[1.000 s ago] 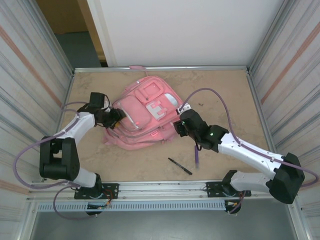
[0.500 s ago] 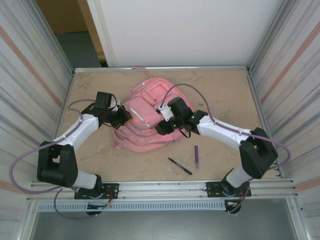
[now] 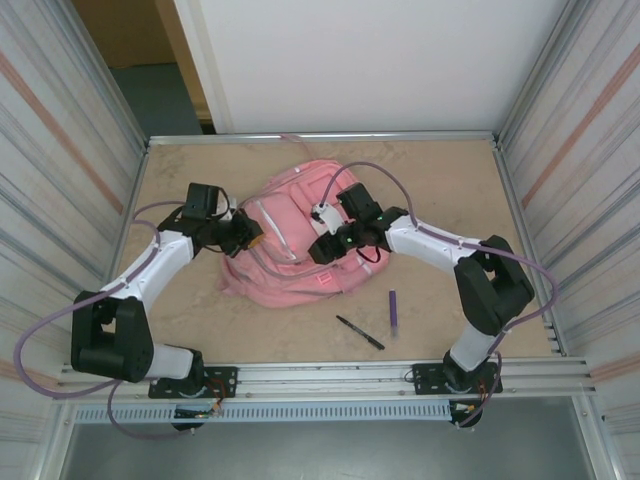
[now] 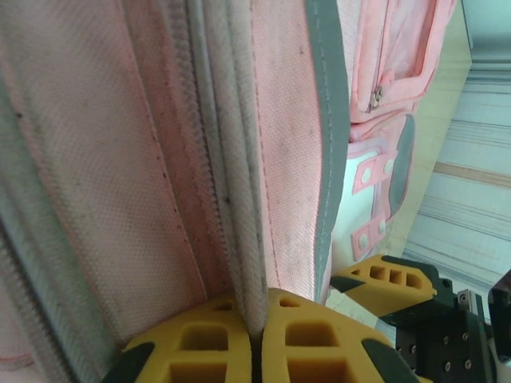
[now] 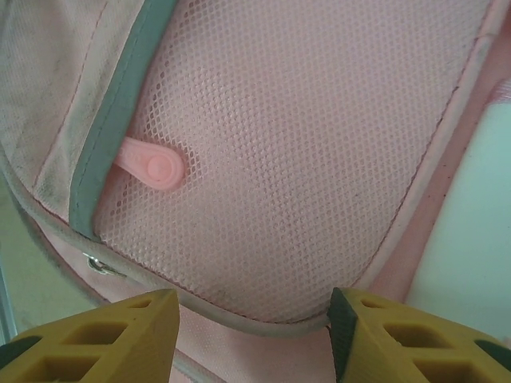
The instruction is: Pack the student bag
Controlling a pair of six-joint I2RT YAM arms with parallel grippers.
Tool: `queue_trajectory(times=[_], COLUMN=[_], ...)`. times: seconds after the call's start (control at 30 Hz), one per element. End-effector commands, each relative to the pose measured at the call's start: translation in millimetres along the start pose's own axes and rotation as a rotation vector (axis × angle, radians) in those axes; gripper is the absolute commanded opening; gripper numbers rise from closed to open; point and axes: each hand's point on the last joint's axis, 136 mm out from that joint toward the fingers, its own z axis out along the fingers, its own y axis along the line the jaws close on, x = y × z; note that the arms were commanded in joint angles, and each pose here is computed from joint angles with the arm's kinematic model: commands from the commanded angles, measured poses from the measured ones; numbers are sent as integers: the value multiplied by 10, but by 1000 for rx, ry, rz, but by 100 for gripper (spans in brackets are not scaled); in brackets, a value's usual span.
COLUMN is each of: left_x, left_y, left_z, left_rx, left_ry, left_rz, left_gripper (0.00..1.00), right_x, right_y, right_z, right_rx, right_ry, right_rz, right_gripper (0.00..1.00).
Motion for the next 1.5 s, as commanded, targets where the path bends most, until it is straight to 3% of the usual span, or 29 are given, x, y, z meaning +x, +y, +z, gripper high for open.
queue_trajectory(times=[0.0, 0.17, 0.27, 0.5, 0.63, 0.77, 0.93, 1.47], left_x=[106, 137, 159, 190, 168, 154, 177, 263], left_y=[-348, -261, -239, -225, -200, -156, -160, -110], left_z=[-120, -75, -65, -112, -177, -236, -250, -266], left_rx=[138, 154, 175, 184, 180, 174, 199, 193], left_ry=[34, 23, 22, 14, -18, -40, -47, -37], left_rz=[56, -2, -33, -47, -55, -64, -80, -100], left_gripper=[6, 6, 7, 7, 7, 7, 8, 8], right_x=[71, 102, 137, 153, 88, 133, 351, -14], right_y=[175, 113, 159, 303, 310, 341, 374, 470], right_z=[10, -181, -152, 149, -58, -300, -190, 130], right_rx=[-1, 118, 104, 144, 190, 147, 84, 34], right_ry=[9, -79, -147, -65, -118, -143, -108, -156], right_rz=[-39, -8, 22, -20, -3, 18, 13, 21], right_gripper=[51, 52, 53, 52, 52, 53, 53, 55])
